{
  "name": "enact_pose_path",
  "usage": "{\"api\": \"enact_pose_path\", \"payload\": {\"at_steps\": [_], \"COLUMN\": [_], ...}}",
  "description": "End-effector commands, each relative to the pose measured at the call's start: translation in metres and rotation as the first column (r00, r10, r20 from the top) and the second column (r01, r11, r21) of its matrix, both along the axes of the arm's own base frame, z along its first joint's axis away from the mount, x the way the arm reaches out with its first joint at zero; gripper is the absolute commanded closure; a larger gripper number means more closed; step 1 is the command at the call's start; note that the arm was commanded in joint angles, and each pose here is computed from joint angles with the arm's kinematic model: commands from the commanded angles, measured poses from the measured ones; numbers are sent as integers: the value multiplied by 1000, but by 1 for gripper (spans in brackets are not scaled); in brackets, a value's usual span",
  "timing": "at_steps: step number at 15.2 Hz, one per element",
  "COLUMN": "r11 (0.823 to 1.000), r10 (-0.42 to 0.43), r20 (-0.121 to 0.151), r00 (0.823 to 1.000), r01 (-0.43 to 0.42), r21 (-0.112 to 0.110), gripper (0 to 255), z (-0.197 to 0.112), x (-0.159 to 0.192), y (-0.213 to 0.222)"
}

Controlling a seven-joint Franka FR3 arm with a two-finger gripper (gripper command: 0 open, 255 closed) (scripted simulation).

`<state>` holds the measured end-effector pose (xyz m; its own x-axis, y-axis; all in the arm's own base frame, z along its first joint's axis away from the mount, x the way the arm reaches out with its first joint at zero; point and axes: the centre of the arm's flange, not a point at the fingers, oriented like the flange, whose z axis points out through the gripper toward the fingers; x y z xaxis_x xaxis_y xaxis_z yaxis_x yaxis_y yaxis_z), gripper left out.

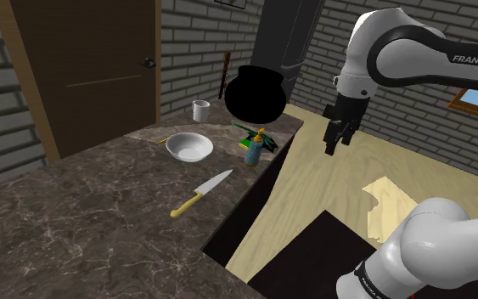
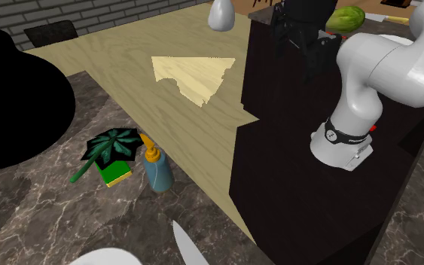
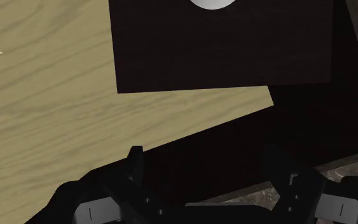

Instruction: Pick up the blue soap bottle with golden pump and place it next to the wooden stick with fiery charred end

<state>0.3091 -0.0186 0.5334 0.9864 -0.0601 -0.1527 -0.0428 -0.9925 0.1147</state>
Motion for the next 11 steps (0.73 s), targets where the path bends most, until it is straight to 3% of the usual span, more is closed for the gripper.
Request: {"api": "enact_pose_path", "payload": {"at_steps": [1, 11], "r11": [1000, 998], "r10": [0, -30], "r20": [0, 160], "r00": [1000, 987], "r01": [0, 20], "r21": [0, 58], "gripper": [0, 0], "z": [0, -71], "x": [0, 83], "y": [0, -25]}}
